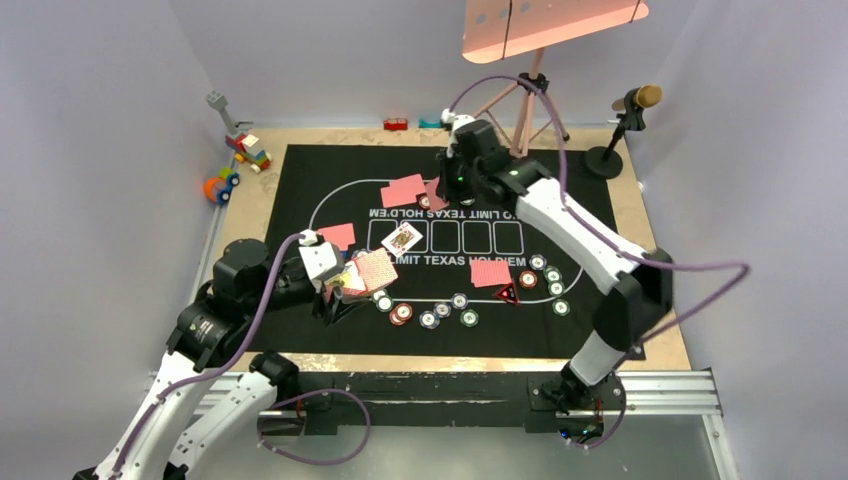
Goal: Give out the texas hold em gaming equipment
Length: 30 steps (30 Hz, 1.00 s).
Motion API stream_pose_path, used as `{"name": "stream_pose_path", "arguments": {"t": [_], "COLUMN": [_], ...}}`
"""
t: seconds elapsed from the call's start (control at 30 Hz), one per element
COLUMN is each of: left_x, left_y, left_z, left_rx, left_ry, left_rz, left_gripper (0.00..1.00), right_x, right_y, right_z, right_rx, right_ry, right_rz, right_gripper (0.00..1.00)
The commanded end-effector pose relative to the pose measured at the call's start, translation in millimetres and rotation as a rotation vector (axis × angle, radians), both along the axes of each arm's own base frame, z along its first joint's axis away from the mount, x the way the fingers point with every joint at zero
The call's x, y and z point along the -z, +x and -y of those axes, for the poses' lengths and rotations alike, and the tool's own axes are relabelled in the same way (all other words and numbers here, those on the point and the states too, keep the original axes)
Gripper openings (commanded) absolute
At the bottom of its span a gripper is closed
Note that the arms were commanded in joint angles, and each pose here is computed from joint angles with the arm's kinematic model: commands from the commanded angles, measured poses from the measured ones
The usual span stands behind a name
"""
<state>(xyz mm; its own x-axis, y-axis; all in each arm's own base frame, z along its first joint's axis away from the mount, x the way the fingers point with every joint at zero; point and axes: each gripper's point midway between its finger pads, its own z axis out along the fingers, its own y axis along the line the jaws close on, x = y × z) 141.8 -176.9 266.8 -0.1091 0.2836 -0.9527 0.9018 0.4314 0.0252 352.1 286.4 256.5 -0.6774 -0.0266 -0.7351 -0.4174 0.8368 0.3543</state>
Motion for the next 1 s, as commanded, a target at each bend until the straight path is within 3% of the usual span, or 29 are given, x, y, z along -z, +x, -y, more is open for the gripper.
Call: {"name": "stream_pose_path", "arguments": {"t": [0.0, 0.2, 0.43, 0.67, 0.97], "left_x": [-27, -30, -31, -33, -30], "left_y": [-2, -3, -5, -6, -7], "left_z": [3, 2, 4, 3, 3], "left_rx": [0.018, 0.021, 0.027, 0.026, 0.026], "left_ry": [-0.058, -0.057, -0.069, -0.064, -0.067], "left_rz": [0.062, 0.068, 0.064, 0.062, 0.06], "left_gripper": [0.03, 0.03, 0.03, 0.03, 0.03], "right_x": [34, 54, 91, 133, 152], "right_y": [41, 64, 56, 52, 51], "right_z": [41, 26, -22, -44, -43], "right_rx": [0.199, 0.294, 0.215, 0.158, 0.155], "right_ry": [-0.466, -0.697, -0.989, -1.011, -1.074], "right_rz": [0.153, 0.304, 0.424, 0.406, 0.43], "right_gripper": [0.0, 0.0, 0.0, 0.0, 0.0]}}
